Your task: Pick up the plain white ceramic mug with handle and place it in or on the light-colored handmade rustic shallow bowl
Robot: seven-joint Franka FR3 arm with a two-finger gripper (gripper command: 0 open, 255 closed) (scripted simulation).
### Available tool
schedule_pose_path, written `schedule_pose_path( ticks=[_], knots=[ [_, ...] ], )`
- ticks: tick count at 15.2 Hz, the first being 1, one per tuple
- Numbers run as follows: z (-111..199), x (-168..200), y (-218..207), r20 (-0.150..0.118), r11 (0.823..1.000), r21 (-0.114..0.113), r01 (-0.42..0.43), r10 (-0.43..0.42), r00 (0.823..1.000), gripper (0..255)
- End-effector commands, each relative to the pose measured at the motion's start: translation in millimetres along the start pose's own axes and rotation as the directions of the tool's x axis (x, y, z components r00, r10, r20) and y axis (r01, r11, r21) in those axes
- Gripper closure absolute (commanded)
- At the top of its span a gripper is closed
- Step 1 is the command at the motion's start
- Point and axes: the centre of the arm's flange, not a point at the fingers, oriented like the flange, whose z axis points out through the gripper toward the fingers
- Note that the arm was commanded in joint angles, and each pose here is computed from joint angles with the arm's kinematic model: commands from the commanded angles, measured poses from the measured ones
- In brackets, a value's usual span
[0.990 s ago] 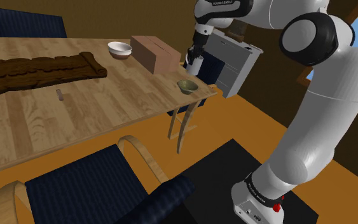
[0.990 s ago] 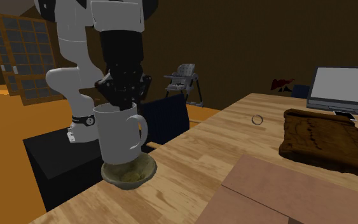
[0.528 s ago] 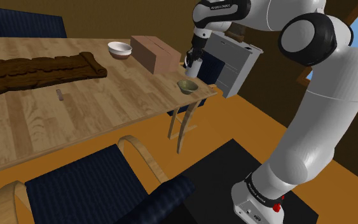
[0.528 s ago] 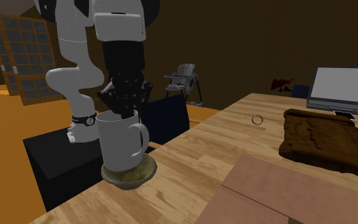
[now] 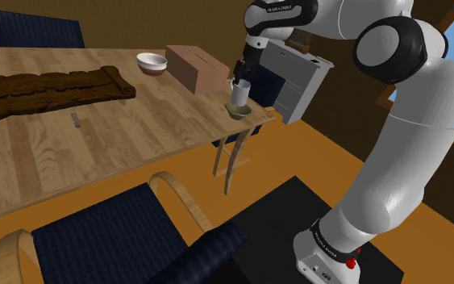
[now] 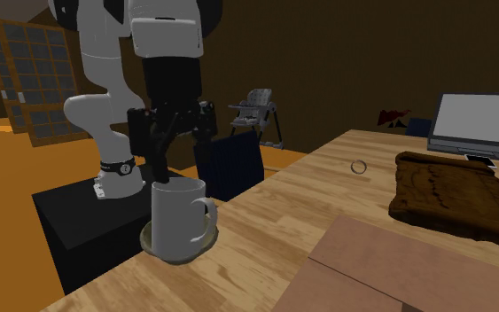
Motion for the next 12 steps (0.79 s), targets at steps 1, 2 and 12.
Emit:
schedule_pose_path(
  ticks=[1,2,12],
  knots=[
    [0,0,0,0.000,1.000,0.000,0.000,0.000,1.000,0],
    [-13,0,0,0.000,1.000,0.000,0.000,0.000,1.000,0],
    [-50,0,0,0.000,1.000,0.000,0.000,0.000,1.000,0]
  ],
)
